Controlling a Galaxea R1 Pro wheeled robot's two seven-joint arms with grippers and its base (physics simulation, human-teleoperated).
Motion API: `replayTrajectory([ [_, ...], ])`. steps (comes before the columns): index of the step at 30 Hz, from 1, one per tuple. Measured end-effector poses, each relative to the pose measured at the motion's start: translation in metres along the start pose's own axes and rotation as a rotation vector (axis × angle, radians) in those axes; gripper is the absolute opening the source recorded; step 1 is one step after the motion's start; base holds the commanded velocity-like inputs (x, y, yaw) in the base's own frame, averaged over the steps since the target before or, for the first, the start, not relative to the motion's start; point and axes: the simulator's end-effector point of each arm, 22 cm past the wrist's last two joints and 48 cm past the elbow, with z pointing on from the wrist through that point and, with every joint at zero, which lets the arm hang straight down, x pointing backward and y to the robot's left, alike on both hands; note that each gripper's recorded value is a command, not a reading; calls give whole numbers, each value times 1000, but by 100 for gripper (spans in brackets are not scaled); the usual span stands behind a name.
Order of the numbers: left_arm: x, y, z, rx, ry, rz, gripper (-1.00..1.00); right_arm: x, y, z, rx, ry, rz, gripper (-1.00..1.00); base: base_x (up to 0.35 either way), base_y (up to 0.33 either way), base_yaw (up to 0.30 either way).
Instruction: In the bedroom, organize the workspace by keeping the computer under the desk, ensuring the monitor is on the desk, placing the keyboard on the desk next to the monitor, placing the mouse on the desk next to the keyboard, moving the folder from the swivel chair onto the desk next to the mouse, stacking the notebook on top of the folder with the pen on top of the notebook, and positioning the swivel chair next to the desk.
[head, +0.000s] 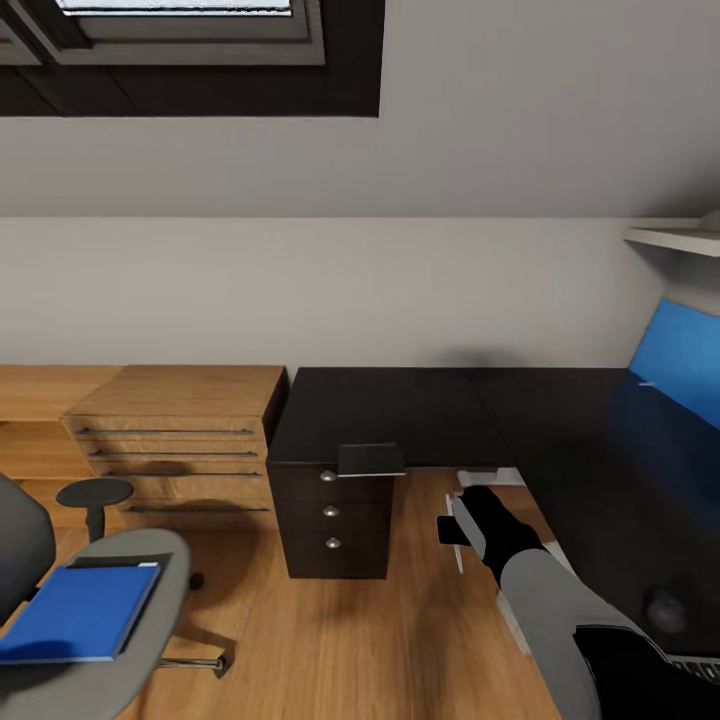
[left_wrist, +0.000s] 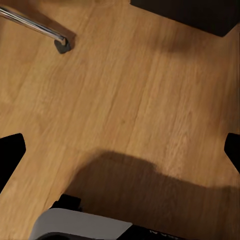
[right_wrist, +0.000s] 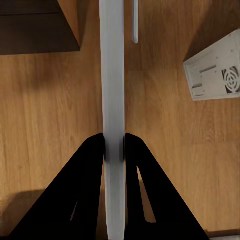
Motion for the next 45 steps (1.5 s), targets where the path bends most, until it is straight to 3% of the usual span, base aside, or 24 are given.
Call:
replayTrajectory([
  [14,7,11,-19,-17,35,11,100,-3,1,-16,-1,1,-1,-100,0,0,0],
  [21,6,12,-19,-15,28,13,100,-8,-3,-16,3,-21,6,-100,21,0,0],
  [45,7,13,-20,-18,30,12,100,-9,-4,-17,-1,-27,24,-100,286,-151,0],
])
